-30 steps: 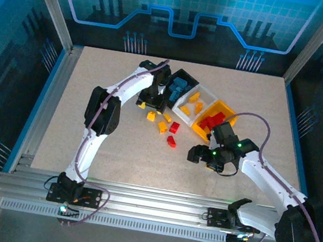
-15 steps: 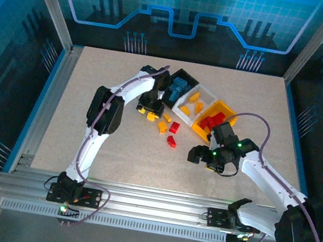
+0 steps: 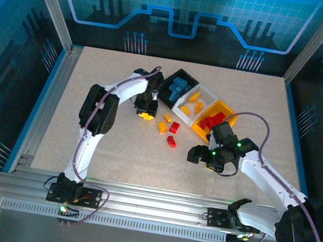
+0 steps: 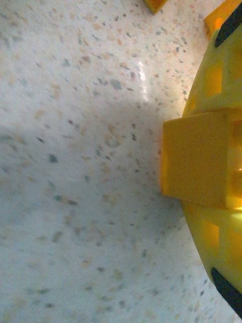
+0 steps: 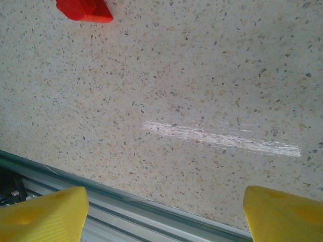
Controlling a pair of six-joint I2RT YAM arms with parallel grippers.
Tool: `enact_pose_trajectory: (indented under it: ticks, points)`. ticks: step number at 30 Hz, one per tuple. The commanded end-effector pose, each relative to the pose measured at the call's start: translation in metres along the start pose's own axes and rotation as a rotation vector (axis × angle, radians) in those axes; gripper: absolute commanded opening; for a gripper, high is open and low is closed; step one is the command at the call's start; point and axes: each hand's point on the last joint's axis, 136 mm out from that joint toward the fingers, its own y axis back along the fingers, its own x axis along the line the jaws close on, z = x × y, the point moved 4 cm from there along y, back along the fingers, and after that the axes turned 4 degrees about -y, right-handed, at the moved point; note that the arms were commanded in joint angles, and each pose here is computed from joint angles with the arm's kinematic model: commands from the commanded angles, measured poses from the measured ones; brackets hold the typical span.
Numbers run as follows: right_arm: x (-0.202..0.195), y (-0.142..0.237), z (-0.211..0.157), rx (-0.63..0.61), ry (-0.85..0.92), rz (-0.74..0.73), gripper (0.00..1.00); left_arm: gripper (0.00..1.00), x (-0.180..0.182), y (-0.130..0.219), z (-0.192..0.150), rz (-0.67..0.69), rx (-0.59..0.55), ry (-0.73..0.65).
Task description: Sort the legos into containers by color
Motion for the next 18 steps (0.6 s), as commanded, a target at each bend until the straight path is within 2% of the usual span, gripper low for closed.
enact_pose_trajectory:
  ticks: [1, 9, 14, 18]
  points:
    - [0.003, 0.009, 0.002, -0.019, -0.004, -0.017, 0.82, 0.33, -0.003, 0.018, -0.007, -0.187, 0.011, 0.234]
    - [-0.010, 0.016, 0.002, -0.045, -0.048, -0.017, 0.82, 0.33, -0.051, 0.081, 0.027, -0.677, -0.129, 0.605]
    - [-0.012, 0.020, 0.001, -0.066, -0.067, -0.008, 0.82, 0.33, -0.093, 0.108, 0.052, -0.852, -0.171, 0.693]
    - [-0.014, 0.023, -0.002, -0.085, -0.083, -0.002, 0.82, 0.33, -0.130, 0.110, 0.070, -0.914, -0.161, 0.712]
